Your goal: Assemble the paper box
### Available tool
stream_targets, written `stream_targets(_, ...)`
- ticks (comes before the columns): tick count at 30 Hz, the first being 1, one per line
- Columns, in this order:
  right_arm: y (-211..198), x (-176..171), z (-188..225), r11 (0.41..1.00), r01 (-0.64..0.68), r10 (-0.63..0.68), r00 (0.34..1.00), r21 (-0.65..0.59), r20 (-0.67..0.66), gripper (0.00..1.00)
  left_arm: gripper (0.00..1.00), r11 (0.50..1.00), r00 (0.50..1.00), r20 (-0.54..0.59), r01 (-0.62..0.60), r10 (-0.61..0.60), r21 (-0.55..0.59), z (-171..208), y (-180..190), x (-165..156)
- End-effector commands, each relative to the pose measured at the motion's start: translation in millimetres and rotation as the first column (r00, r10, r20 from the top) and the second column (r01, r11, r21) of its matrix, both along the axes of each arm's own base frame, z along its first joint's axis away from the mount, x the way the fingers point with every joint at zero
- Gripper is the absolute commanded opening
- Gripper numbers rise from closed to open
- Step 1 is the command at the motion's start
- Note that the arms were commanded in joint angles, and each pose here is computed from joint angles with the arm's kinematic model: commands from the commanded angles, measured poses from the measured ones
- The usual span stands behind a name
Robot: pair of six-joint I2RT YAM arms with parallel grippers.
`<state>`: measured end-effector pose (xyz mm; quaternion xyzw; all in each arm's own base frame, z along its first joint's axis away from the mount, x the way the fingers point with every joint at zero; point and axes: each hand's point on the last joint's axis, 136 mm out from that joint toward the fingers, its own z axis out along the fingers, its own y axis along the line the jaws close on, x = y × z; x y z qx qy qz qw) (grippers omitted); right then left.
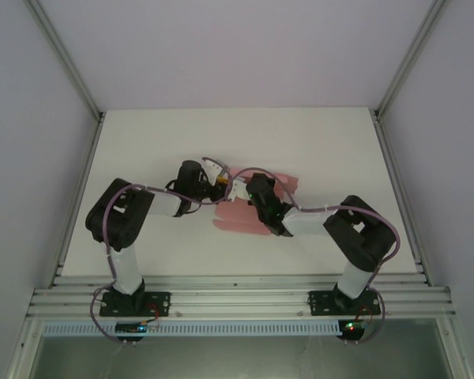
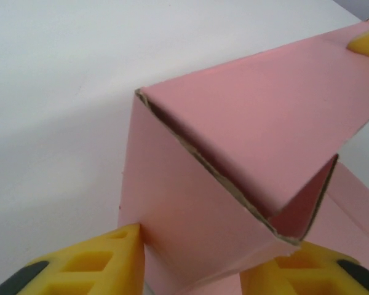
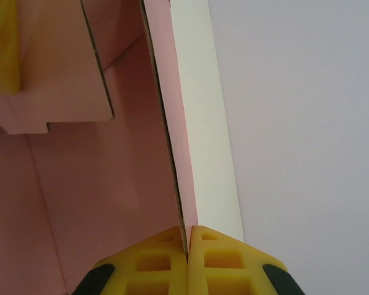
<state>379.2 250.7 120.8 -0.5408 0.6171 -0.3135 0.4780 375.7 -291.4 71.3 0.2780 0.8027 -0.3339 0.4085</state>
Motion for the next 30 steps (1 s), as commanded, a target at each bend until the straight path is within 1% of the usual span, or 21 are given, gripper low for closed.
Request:
stream_targets(1,18,-15,-18,0.996,-0.083,0.085,0.992,0.032,-0.090,0.00,0.35,0.999,0.997,0.072,-0.033,0.034,-0.008,18,-9,18)
stream_targets(3,18,-16,-18,0.996,-0.077,0.080,0.993,0.040,-0.091,0.00,0.33,0.999,0.996,0.081,-0.045,0.045,-0.005,18,-8,19)
stream_targets(5,19,-17,-18,0.996,-0.072,0.076,0.993,0.051,-0.092,0.00,0.30,0.998,0.992,0.115,-0.055,0.056,-0.011,22,-10,17)
stream_targets(7,19,-18,-19,0.996,-0.067,0.073,0.993,0.059,-0.096,0.00,0.24,0.996,0.986,0.143,-0.091,0.090,0.000,26,-10,19)
stream_targets(8,20,-18,-18,0.996,-0.059,0.065,0.993,0.067,-0.093,0.00,0.12,0.993,0.982,0.154,-0.115,0.111,0.017,25,-9,20)
stream_targets(9,19,-17,-17,0.996,-0.050,0.057,0.994,0.071,-0.093,0.00,0.03,0.988,0.976,0.163,-0.153,0.146,0.030,26,-7,23)
stream_targets(10,20,-17,-16,0.996,-0.045,0.052,0.994,0.074,-0.094,0.00,0.03,0.982,0.970,0.170,-0.182,0.172,0.045,25,-5,25)
stream_targets(11,20,-18,-16,0.996,-0.044,0.052,0.994,0.079,-0.095,0.00,0.16,0.982,0.971,0.174,-0.178,0.166,0.059,25,-6,24)
stream_targets(12,20,-18,-16,0.996,-0.040,0.048,0.994,0.084,-0.094,0.00,0.19,0.980,0.969,0.173,-0.190,0.176,0.066,23,-6,25)
stream_targets(14,21,-18,-16,0.995,-0.038,0.047,0.994,0.092,-0.095,0.00,0.15,0.976,0.968,0.162,-0.204,0.190,0.072,19,-4,26)
stream_targets(17,19,-17,-14,0.995,-0.024,0.033,0.995,0.100,-0.090,0.00,0.08,0.955,0.948,0.170,-0.286,0.269,0.082,15,4,36)
stream_targets(19,19,-18,-14,0.994,-0.023,0.033,0.995,0.105,-0.094,0.00,0.06,0.937,0.931,0.199,-0.331,0.306,0.108,13,11,40)
stream_targets(20,19,-19,-15,0.994,-0.022,0.033,0.994,0.106,-0.106,0.00,0.03,0.920,0.914,0.227,-0.370,0.336,0.131,11,17,43)
stream_targets(22,18,-19,-15,0.993,-0.017,0.032,0.992,0.117,-0.121,0.00,0.00,0.885,0.888,0.293,-0.419,0.353,0.202,6,24,45)
stream_targets(24,15,-19,-15,0.993,-0.009,0.024,0.992,0.118,-0.128,0.00,0.00,0.847,0.860,0.349,-0.468,0.372,0.252,1,31,45)
stream_targets(27,11,-19,-12,0.991,0.006,0.012,0.991,0.130,-0.130,0.00,0.00,0.781,0.800,0.391,-0.570,0.456,0.255,-2,53,44)
stream_targets(28,10,-19,-12,0.991,0.008,0.010,0.991,0.130,-0.132,0.00,0.00,0.765,0.780,0.403,-0.596,0.479,0.245,-2,59,43)
stream_targets(29,8,-20,-12,0.992,0.011,0.006,0.991,0.127,-0.135,0.00,0.00,0.759,0.771,0.411,-0.606,0.486,0.240,-1,62,42)
stream_targets(30,7,-20,-13,0.992,0.014,0.004,0.990,0.125,-0.139,0.00,0.02,0.755,0.765,0.411,-0.614,0.496,0.232,-1,64,41)
